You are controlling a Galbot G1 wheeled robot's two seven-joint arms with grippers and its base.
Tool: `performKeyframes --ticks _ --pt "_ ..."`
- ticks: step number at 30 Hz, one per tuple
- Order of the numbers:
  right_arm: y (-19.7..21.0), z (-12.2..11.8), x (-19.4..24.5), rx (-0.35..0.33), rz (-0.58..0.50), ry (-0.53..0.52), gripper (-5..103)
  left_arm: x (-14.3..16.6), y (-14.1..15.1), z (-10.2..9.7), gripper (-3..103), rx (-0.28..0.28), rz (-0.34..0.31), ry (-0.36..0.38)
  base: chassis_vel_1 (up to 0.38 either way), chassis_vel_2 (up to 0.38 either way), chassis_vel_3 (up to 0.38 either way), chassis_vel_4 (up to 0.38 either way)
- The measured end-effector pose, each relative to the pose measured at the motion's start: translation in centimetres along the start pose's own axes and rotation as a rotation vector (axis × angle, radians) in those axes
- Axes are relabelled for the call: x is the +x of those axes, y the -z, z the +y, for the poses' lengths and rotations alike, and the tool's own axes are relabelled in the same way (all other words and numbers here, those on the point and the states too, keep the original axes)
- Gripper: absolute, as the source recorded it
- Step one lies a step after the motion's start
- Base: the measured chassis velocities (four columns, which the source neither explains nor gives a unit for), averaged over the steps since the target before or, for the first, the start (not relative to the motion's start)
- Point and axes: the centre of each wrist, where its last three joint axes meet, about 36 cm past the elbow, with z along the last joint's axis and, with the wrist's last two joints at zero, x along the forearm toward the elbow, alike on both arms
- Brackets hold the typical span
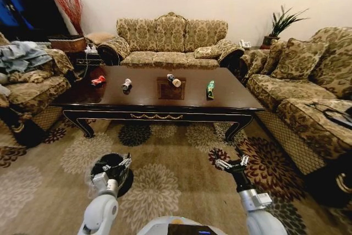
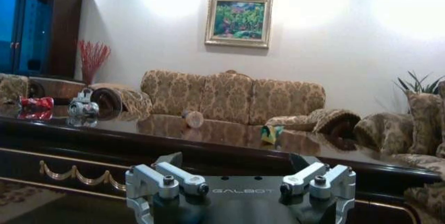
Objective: Move to the front of the table and place the trash on the table into the trash bin.
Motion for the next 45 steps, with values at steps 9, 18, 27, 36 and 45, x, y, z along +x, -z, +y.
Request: performKeyframes --ticks 9,18,27,36,45 --pt "-0.3 0.3 0.1 -0.022 -0.033 0.001 100 0.1 -0.3 -0.2 99 -0.018 0.001 -0.006 0.088 0.085 -0.094 -0.098" --pt "-0.4 0.2 0.4 -0.023 -0.029 0.032 100 0.1 -0.3 -0.3 99 -0.020 0.002 -0.008 0.078 0.071 -0.076 -0.063" --pt "-0.7 0.3 0.5 -0.031 -0.040 0.029 100 0.1 -0.5 -0.3 99 -0.023 0.005 -0.005 0.029 0.025 -0.021 -0.024" --pt "-1.1 0.7 0.9 -0.038 -0.037 0.038 100 0.1 -0.8 -0.5 99 -0.020 0.007 -0.008 0.030 0.029 -0.023 -0.024" --pt "-1.1 0.6 0.9 -0.036 -0.041 0.036 100 0.1 -0.9 -0.6 99 -0.019 0.007 -0.010 0.051 -0.063 -0.068 0.069"
